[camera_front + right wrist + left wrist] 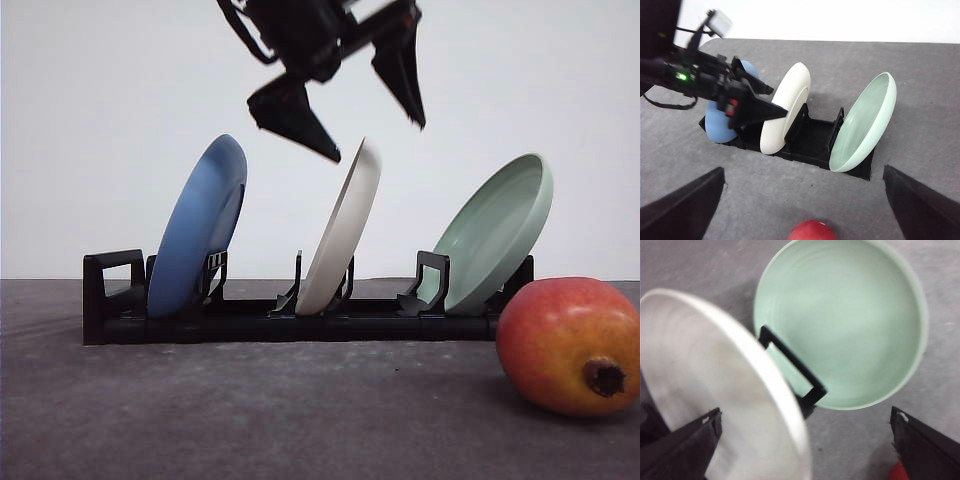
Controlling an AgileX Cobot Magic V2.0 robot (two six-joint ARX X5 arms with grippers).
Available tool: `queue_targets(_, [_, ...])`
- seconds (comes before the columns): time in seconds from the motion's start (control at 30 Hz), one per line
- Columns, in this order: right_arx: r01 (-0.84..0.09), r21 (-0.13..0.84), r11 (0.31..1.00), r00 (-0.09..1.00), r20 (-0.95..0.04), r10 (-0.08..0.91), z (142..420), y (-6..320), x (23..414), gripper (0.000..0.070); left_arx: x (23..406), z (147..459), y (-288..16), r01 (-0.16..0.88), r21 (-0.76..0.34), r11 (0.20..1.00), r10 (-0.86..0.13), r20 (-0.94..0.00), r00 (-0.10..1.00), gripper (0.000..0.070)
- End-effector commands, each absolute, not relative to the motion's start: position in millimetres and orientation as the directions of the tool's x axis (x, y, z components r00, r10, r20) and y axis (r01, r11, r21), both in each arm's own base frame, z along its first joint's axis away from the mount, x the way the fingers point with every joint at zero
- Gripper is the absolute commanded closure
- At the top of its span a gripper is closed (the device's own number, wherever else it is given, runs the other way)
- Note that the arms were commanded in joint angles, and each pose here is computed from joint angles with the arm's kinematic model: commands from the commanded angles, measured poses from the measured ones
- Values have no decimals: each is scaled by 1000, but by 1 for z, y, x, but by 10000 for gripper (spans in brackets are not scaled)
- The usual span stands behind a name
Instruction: Place pomegranate in white plate
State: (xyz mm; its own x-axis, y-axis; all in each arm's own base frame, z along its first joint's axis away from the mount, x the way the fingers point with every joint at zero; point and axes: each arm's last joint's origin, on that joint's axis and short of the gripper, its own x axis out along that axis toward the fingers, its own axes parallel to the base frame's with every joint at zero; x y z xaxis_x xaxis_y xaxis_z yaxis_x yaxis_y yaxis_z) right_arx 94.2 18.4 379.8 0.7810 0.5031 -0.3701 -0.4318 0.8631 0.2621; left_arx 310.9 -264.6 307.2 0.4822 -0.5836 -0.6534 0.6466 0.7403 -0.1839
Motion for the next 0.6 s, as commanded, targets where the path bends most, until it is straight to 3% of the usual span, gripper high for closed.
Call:
queue_targets(0.0, [-449, 244, 860, 786, -350, 510, 386, 19, 93, 51, 314, 305, -272, 649, -179, 740, -582, -654, 483, 65])
queue_targets(0.2, [-449, 244, 860, 786, -350, 510, 386, 19, 93, 51, 317, 288, -275, 641, -180, 747, -551, -706, 444, 71])
queue_targets(0.27, [-449, 244, 860, 786, -350, 510, 386, 19, 93, 51, 317, 286, -276, 640, -180, 747, -546, -715, 437, 105])
queue_targets(0.57, [-449, 244, 860, 786, -349, 510, 386, 19, 93, 51, 312, 285, -281, 658, -173, 733, -550, -720, 423, 591])
